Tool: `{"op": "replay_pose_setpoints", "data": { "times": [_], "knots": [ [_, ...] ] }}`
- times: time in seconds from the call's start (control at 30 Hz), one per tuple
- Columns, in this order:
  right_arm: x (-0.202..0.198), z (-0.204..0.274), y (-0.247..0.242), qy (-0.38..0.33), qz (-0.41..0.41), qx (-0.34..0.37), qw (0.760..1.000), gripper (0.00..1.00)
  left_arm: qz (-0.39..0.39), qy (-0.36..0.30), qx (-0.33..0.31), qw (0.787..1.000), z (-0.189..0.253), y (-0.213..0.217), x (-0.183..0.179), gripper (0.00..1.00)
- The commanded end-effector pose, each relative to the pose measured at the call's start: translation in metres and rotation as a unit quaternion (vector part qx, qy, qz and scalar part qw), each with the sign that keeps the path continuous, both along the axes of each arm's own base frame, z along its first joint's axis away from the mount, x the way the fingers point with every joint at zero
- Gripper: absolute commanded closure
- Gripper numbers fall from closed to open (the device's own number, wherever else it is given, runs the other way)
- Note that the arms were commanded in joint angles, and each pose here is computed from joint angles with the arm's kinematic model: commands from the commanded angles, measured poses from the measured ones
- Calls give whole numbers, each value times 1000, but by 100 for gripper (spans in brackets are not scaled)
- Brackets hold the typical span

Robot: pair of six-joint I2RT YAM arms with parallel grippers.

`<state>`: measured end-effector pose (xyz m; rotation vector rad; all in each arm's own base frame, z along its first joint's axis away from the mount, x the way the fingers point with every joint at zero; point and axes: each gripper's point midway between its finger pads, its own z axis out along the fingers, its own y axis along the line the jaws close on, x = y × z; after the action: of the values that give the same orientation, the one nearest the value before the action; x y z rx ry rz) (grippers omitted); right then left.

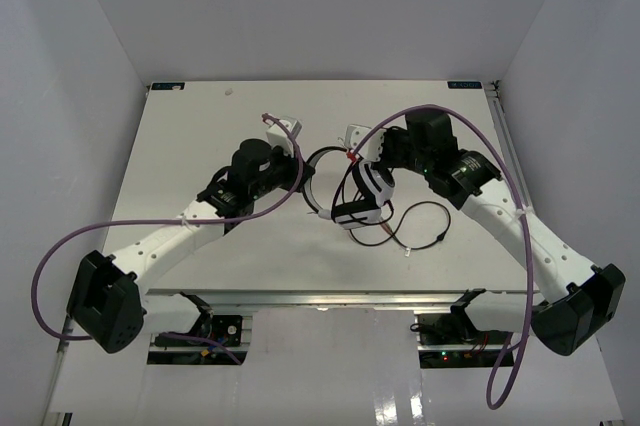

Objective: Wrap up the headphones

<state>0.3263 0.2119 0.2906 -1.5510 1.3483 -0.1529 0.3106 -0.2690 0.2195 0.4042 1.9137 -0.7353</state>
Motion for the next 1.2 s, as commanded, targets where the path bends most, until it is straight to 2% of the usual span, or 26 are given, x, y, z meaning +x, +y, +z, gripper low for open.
{"op": "replay_pose_setpoints", "data": {
  "times": [0.0,0.23,0.53,0.87,1.17],
  "knots": [
    [-5,31,10,-12,21,52,998,87,-13,-17,-43,999,33,-9,-1,100],
    [-9,2,11,29,32,71,997,80,-25,-21,-69,997,53,-15,-5,100],
    [-9,-9,7,82,43,140,986,78,-23,-18,-86,996,70,-8,-16,100],
    [-16,-13,26,154,103,206,961,55,-59,-27,-131,989,109,-13,-35,100],
    [-26,-19,52,248,165,277,914,31,-83,-30,-166,982,154,-18,-45,100]
  ]
}}
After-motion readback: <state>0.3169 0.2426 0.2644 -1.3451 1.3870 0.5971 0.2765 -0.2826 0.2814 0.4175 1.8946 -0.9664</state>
